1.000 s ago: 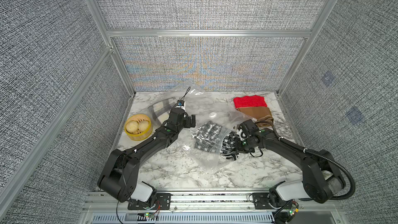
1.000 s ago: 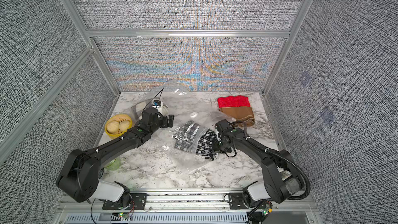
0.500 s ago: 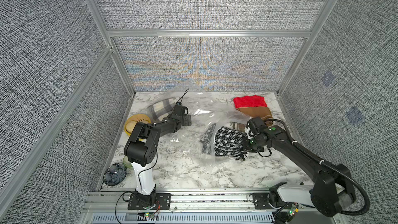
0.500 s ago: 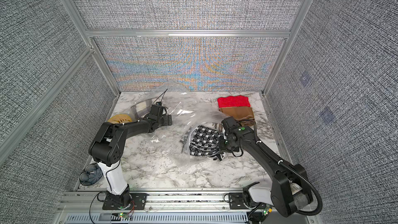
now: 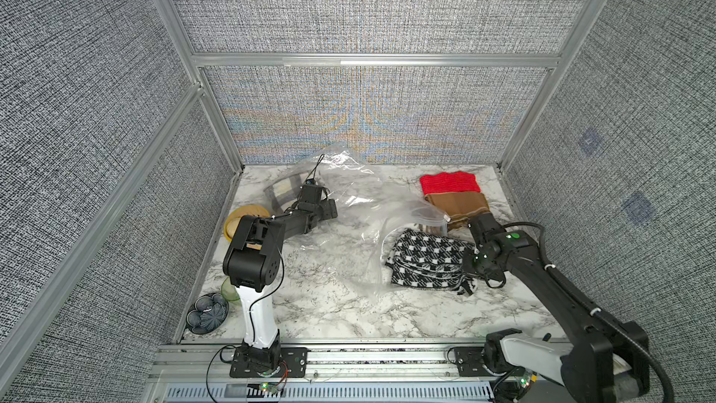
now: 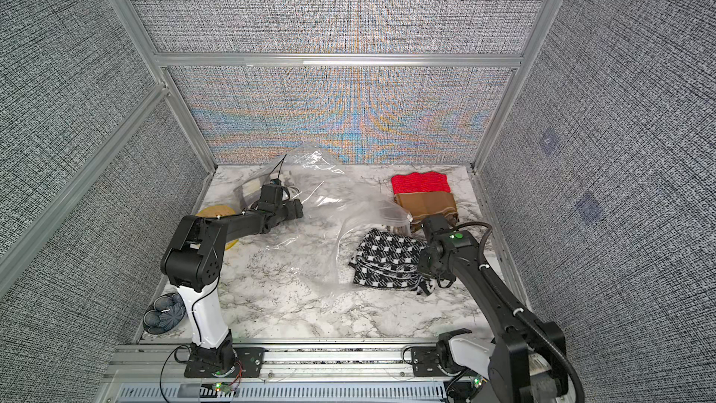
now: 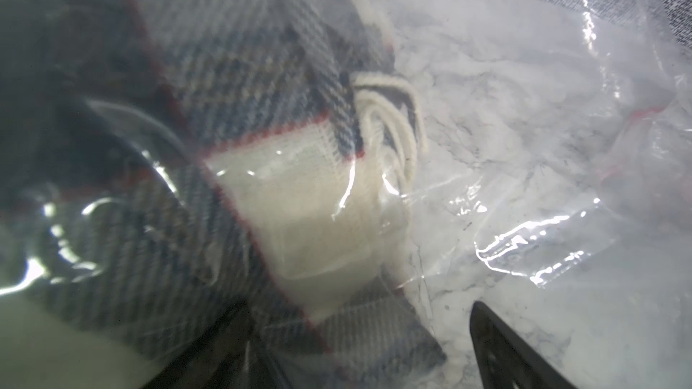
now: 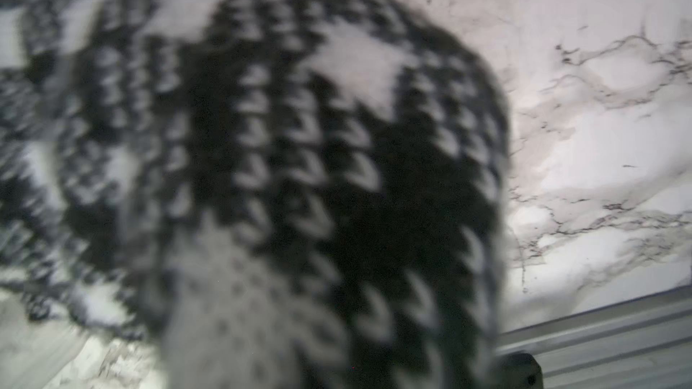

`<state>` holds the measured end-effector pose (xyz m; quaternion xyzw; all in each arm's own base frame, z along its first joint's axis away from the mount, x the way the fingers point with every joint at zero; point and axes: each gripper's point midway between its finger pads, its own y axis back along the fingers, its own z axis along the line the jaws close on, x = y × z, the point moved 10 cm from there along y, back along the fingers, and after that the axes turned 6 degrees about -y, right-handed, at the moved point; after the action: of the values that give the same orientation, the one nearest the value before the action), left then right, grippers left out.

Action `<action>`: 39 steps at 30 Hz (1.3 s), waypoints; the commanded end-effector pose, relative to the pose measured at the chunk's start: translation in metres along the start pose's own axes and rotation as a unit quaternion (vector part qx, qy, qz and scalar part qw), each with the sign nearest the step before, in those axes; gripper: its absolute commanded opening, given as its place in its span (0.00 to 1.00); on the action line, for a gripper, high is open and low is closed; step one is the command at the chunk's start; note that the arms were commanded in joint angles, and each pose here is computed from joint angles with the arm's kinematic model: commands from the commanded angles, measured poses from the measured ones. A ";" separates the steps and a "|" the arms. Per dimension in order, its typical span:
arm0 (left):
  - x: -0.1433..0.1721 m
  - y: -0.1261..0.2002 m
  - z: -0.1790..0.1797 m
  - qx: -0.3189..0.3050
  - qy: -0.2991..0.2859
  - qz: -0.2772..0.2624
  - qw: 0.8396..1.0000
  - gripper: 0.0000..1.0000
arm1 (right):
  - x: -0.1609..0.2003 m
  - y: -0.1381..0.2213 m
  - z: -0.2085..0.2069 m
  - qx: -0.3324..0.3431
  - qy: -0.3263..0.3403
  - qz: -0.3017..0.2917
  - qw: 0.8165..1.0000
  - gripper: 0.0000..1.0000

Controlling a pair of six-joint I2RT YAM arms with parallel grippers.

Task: Take the scarf out of the vacuum bag
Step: Take out the scarf from the vacuum bag, then adjust the vacuum bag at the center of the board.

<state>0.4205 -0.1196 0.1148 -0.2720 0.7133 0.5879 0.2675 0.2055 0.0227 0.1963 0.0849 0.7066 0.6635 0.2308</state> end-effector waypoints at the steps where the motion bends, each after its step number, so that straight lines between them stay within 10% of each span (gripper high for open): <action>1: 0.003 -0.003 0.005 0.003 0.008 0.018 1.000 0.92 | -0.018 -0.009 -0.014 0.034 -0.026 -0.004 0.999 0.00; 14: -0.014 0.009 -0.002 0.081 0.019 0.007 0.997 0.92 | -0.056 -0.012 -0.050 0.147 -0.108 -0.052 0.982 0.00; 22: -0.018 0.025 -0.006 0.106 0.018 -0.013 0.994 1.00 | -0.059 -0.012 -0.045 0.119 -0.109 -0.061 0.985 0.51; 32: -0.027 0.098 -0.041 0.162 -0.043 -0.063 0.984 1.00 | -0.036 0.045 -0.021 0.049 -0.069 -0.156 0.984 0.67; 39: 0.018 0.159 -0.108 0.356 -0.173 -0.106 0.912 0.99 | 0.012 0.020 0.060 -0.074 0.078 -0.135 0.985 0.71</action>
<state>0.3097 -0.1894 0.2190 -0.1583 0.7912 0.3723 0.4586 0.2149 0.0606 0.2213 -0.0572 0.7014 0.6539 0.2779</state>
